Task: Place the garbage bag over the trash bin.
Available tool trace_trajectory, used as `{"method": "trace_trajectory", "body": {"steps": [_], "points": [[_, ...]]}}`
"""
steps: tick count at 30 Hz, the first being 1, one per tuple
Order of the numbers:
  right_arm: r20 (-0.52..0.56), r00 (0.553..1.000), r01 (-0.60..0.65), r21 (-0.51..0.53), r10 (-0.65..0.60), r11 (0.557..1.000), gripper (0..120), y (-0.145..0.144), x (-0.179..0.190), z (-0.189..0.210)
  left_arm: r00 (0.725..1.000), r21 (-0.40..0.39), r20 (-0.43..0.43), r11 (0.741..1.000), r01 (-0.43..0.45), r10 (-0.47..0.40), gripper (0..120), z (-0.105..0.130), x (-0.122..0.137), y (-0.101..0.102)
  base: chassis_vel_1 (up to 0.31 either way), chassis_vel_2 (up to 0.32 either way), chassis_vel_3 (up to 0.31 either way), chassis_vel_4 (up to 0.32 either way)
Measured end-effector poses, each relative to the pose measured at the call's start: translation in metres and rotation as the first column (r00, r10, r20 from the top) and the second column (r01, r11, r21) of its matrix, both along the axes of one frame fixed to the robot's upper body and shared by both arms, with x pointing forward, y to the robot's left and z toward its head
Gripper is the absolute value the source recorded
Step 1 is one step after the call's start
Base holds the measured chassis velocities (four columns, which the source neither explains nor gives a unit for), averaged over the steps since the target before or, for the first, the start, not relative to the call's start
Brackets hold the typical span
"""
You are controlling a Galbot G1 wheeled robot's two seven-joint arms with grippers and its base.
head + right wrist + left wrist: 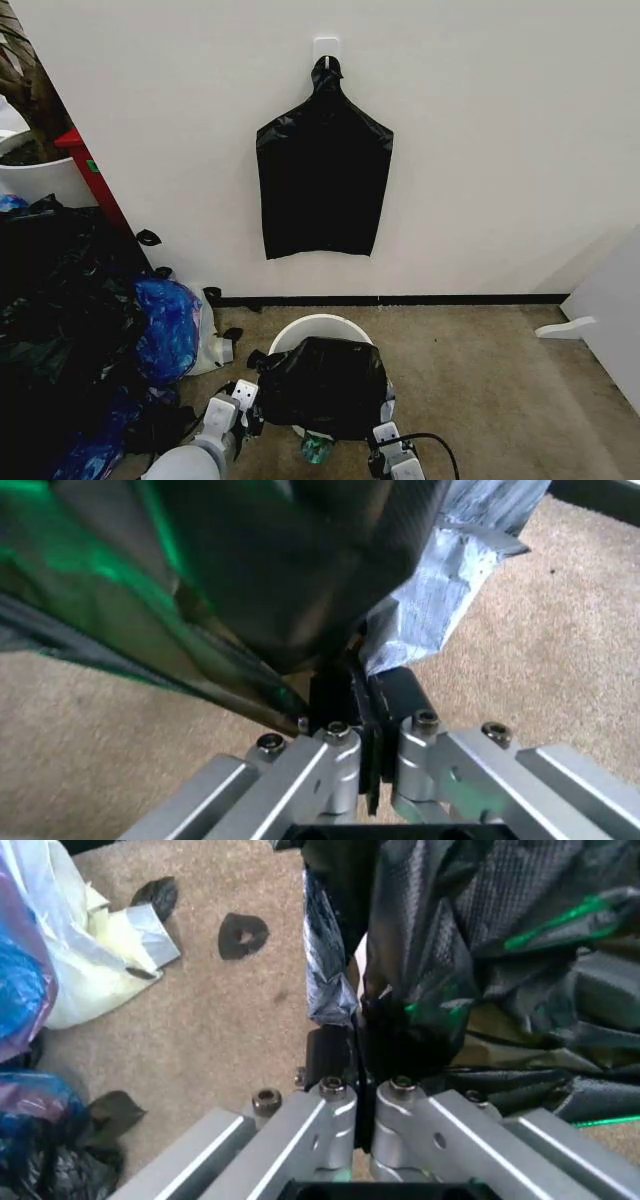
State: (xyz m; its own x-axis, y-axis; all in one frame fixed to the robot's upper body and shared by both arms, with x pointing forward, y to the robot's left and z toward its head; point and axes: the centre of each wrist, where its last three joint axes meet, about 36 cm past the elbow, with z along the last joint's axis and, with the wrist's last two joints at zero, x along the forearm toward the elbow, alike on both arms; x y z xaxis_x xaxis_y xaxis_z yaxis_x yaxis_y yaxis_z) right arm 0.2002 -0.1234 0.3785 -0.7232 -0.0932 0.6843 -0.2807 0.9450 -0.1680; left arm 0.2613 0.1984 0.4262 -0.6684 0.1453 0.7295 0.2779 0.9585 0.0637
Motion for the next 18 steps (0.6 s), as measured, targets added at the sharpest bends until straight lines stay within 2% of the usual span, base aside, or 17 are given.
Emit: {"method": "trace_trajectory", "body": {"steps": [6,9,12,13,16,17,18], "points": [[0.016,1.0,0.0,0.01,0.0,1.0,0,-0.001,0.006,-0.015,0.999,0.007,0.003,0.999,-0.04,0.04,0,-0.012,0.004,-0.002,0.0,0.0,0.0,0.0],[-0.004,1.0,0.008,0.055,-0.008,0.998,0,-0.001,0.009,-0.015,0.998,0.012,-0.003,0.998,-0.056,0.056,0,-0.016,0.004,-0.003,0.0,0.0,0.0,0.0],[0.0,1.0,0.009,0.073,-0.009,0.997,8,-0.001,0.01,-0.014,0.998,0.012,-0.003,0.998,-0.062,0.062,1,-0.016,0.003,-0.003,0.0,0.0,0.0,0.0],[0.006,1.0,0.008,0.08,-0.009,0.997,16,-0.002,0.01,-0.014,0.998,0.011,-0.003,0.998,-0.063,0.063,10,-0.015,0.003,-0.003,0.0,0.0,0.0,0.0],[0.016,1.0,0.005,0.087,-0.006,0.996,20,-0.002,0.01,-0.014,0.998,0.007,-0.001,0.998,-0.065,0.065,13,-0.013,0.002,-0.003,0.0,0.0,0.0,0.0],[0.021,1.0,0.001,0.09,-0.003,0.996,29,-0.003,0.01,-0.014,0.998,0.003,0.002,0.998,-0.066,0.066,22,-0.01,0.001,-0.004,0.0,0.0,0.0,0.0],[0.024,1.0,-0.001,0.092,-0.001,0.996,32,-0.004,0.009,-0.013,0.998,0.004,0.004,0.998,-0.067,0.067,26,-0.008,0.001,-0.003,0.0,0.0,0.0,0.0]]}}
